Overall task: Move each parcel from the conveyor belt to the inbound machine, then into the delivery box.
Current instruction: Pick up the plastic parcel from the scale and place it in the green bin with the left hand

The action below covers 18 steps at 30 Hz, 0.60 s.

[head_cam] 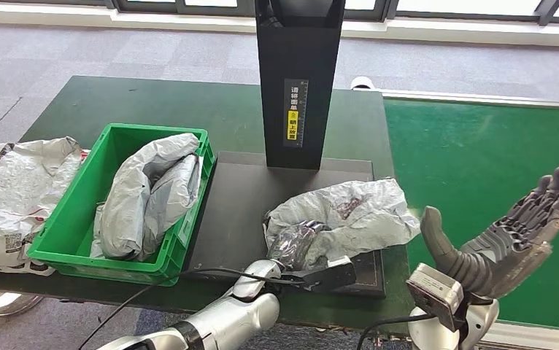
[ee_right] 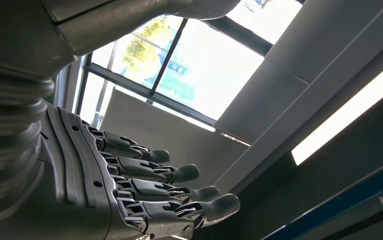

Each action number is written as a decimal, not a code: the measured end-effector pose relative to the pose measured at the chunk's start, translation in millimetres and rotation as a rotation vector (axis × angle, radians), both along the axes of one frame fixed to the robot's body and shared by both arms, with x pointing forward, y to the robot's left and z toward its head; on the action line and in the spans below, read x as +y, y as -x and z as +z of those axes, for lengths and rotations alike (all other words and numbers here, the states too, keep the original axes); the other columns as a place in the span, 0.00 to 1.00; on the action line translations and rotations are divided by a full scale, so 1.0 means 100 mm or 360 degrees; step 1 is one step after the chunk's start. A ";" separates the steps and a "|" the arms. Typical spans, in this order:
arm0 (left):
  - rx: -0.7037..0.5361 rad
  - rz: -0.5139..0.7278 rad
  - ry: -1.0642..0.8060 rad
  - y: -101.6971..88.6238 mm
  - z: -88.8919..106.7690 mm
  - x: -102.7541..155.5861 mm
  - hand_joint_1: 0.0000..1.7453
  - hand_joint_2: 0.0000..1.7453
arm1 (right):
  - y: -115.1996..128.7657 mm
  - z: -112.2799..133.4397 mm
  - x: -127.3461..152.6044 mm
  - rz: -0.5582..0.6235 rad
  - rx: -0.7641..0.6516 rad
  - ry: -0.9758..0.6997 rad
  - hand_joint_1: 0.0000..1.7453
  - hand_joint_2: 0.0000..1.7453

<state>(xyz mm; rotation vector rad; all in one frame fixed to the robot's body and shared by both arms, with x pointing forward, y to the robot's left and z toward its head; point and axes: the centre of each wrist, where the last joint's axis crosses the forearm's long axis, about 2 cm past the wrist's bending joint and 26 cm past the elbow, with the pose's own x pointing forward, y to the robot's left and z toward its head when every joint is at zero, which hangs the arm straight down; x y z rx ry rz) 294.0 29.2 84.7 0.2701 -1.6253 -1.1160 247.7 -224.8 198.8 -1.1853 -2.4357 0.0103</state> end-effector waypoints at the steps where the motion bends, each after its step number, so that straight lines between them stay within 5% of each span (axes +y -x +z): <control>1: -0.0003 -0.0008 -0.0021 0.00 0.00 0.00 1.00 1.00 | 0.00 0.00 0.00 0.0000 0.0000 0.0000 0.00 1.00; 18: -0.0129 0.0000 -0.0328 0.01 -0.03 0.00 1.00 1.00 | 0.00 0.00 0.00 0.0003 -0.0001 -0.0013 0.00 1.00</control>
